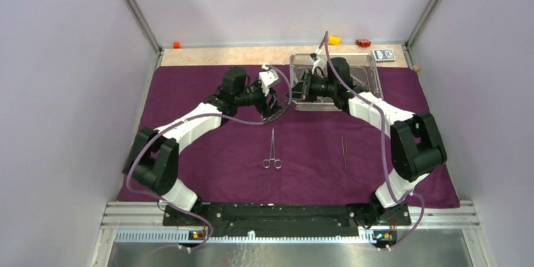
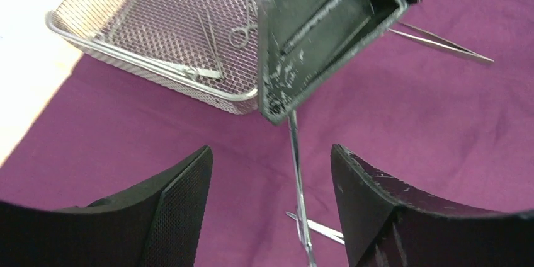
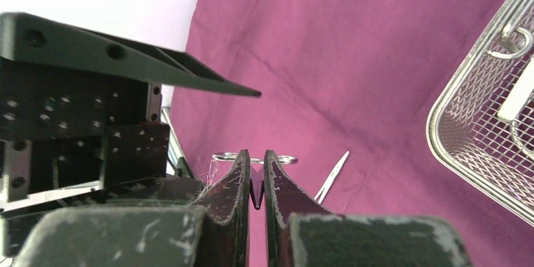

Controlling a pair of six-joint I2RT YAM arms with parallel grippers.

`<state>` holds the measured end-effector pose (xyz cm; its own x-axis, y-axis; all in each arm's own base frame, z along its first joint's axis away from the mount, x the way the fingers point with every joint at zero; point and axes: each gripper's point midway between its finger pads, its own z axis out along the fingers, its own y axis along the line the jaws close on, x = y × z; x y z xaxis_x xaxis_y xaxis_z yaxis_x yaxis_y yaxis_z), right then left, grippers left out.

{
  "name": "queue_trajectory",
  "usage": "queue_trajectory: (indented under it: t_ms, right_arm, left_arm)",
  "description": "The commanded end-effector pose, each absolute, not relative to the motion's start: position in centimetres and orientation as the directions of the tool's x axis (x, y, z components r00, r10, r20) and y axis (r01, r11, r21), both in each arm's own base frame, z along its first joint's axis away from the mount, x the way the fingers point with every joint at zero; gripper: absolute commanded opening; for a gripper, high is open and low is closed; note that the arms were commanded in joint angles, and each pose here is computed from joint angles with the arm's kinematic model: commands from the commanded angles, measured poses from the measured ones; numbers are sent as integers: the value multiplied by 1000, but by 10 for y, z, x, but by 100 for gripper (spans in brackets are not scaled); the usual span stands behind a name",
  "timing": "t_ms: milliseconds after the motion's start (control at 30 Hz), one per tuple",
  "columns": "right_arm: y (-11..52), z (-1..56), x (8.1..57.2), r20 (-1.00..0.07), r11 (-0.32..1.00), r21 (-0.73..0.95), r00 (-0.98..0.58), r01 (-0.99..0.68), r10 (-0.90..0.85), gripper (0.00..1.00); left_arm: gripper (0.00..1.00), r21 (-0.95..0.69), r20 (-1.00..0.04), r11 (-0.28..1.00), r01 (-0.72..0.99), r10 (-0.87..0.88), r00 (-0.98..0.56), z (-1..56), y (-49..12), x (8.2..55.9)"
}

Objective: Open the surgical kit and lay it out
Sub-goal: Place the medical item in the surgical kit.

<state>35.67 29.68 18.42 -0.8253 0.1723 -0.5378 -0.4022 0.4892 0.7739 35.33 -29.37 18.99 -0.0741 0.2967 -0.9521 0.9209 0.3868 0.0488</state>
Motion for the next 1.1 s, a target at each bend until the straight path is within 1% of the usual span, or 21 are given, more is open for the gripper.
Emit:
queue_trajectory:
  t_ms: [0, 133, 267, 567, 600, 700, 733, 800, 833, 900, 967, 1033, 1067]
  right_arm:
    - [295, 227, 362, -634, 482, 726, -749, -490, 193, 0]
    - [295, 228, 363, -640, 488, 720, -745, -494, 190, 0]
    - [295, 225, 364, -642, 501, 713, -744, -490, 187, 0]
    - [301, 223, 365, -625, 484, 729, -759, -484, 183, 0]
    - [301, 222, 365, -623, 485, 730, -761, -482, 181, 0]
    - [301, 220, 366, -625, 491, 725, -761, -483, 174, 0]
    - [301, 219, 366, -628, 492, 723, -759, -486, 172, 0]
    - [301, 220, 366, -639, 494, 712, -751, -499, 163, 0]
    - [301, 221, 366, -649, 494, 704, -745, -510, 156, 2]
    - [300, 227, 366, -681, 491, 676, -721, -550, 130, 14]
    - [295, 232, 367, -722, 499, 635, -683, -590, 110, 29]
    - [289, 237, 367, -759, 504, 596, -643, -625, 100, 40]
    - [284, 238, 367, -773, 509, 581, -627, -635, 99, 43]
  left_arm:
    - [72, 18, -941, 345, 938, 323, -101, 187, -302, 343]
    - [62, -11, -935, 327, 945, 332, -126, 180, -309, 341]
    - [48, -36, -930, 326, 945, 336, -152, 174, -313, 343]
    - [24, -82, -922, 322, 943, 335, -194, 167, -318, 343]
    - [21, -86, -921, 323, 942, 334, -198, 167, -318, 343]
    - [3, -123, -911, 330, 936, 337, -239, 163, -317, 339]
    - [0, -141, -905, 335, 932, 339, -258, 160, -315, 337]
    - [0, -171, -897, 345, 923, 333, -291, 159, -313, 333]
    - [0, -189, -891, 350, 917, 332, -311, 158, -311, 330]
    - [0, -231, -874, 364, 902, 329, -357, 155, -304, 325]
    - [0, -308, -852, 370, 876, 303, -427, 151, -295, 318]
    - [0, -411, -815, 368, 834, 262, -517, 146, -284, 309]
    - [0, -457, -793, 362, 813, 247, -556, 142, -277, 303]
